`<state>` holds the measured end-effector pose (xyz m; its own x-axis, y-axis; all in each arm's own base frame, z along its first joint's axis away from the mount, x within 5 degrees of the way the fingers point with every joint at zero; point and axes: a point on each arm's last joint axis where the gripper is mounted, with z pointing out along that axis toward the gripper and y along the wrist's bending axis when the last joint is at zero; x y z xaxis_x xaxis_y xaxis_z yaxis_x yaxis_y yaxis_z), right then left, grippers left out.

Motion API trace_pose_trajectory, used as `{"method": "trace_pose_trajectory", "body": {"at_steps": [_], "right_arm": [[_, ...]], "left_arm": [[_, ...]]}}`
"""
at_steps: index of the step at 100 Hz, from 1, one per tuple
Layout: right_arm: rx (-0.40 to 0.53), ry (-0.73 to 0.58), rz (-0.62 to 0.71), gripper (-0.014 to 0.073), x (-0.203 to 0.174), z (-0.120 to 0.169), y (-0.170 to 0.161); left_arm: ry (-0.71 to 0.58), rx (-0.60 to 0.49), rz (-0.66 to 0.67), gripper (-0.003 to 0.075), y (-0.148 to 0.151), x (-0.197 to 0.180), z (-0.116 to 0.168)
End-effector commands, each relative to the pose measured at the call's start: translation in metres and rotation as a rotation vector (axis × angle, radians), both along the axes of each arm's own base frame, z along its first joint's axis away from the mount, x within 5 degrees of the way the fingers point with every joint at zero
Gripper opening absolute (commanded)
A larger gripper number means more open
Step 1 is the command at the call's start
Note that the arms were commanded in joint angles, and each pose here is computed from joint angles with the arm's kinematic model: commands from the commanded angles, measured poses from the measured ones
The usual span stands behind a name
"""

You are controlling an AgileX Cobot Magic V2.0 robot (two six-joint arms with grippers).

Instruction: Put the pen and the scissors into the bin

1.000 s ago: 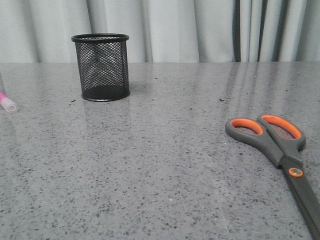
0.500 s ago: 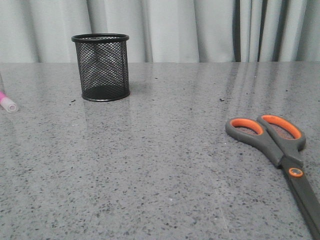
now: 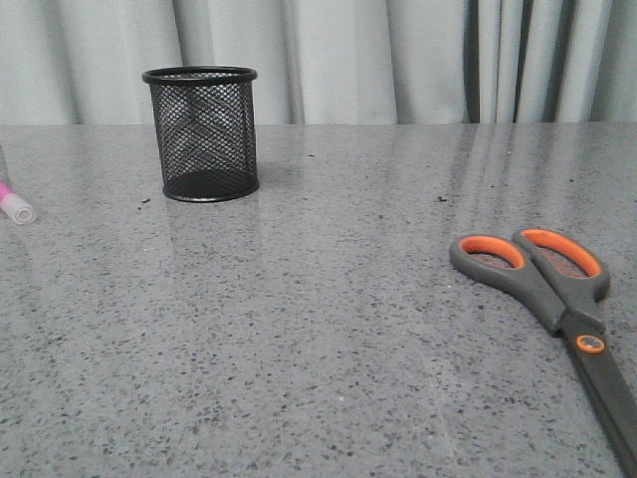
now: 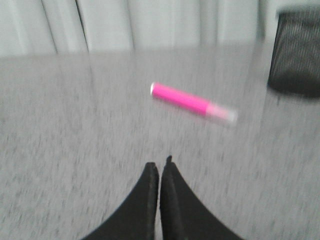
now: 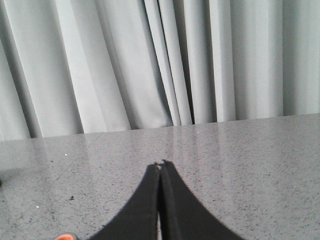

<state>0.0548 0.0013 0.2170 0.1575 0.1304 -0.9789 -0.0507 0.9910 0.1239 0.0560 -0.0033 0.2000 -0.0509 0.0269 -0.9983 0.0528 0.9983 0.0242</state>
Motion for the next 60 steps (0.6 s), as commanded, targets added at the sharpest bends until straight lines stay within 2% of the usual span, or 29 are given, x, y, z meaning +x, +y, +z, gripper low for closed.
{"method": "trace_pose_trajectory", "body": {"at_steps": [1, 12, 19, 26, 32, 38, 43, 47, 55, 60], "right_arm": [[0.051, -0.075, -0.007, -0.0069, -0.002, 0.003, -0.001], [0.089, -0.07, 0.001, -0.0069, -0.002, 0.002, -0.001], [0.118, -0.081, 0.005, -0.0069, -0.002, 0.003, -0.002], [0.149, -0.089, 0.012, -0.0069, -0.003, 0.006, -0.002], [0.148, -0.078, 0.015, -0.0068, -0.003, 0.01, -0.001], [0.147, -0.051, 0.019, -0.0063, -0.002, 0.016, -0.001], [0.147, -0.047, 0.028, -0.0032, -0.002, 0.026, 0.0], [0.147, -0.033, 0.037, 0.002, 0.001, 0.032, 0.001], [0.147, -0.026, 0.066, 0.016, 0.006, 0.049, 0.003], [0.146, -0.005, 0.087, 0.0271, 0.011, 0.058, 0.005]], "left_arm": [[-0.187, -0.204, 0.023, -0.0019, 0.003, -0.001, 0.006], [-0.294, -0.634, 0.082, -0.0019, 0.013, -0.003, 0.015], [-0.292, -0.848, 0.109, -0.0019, 0.017, -0.004, 0.013], [-0.265, -0.986, 0.115, -0.0019, 0.018, -0.003, 0.01], [-0.253, -0.981, 0.092, -0.0015, 0.015, -0.003, 0.014], [-0.24, -0.883, 0.039, 0.0026, 0.01, -0.005, 0.024], [-0.232, -0.767, -0.002, 0.0112, 0.005, -0.007, 0.036], [-0.229, -0.689, -0.024, 0.0216, 0.003, -0.008, 0.047], [-0.218, -0.634, -0.041, 0.0414, 0.001, -0.007, 0.066], [-0.179, -0.631, -0.048, 0.0452, -0.001, -0.002, 0.079]]}}
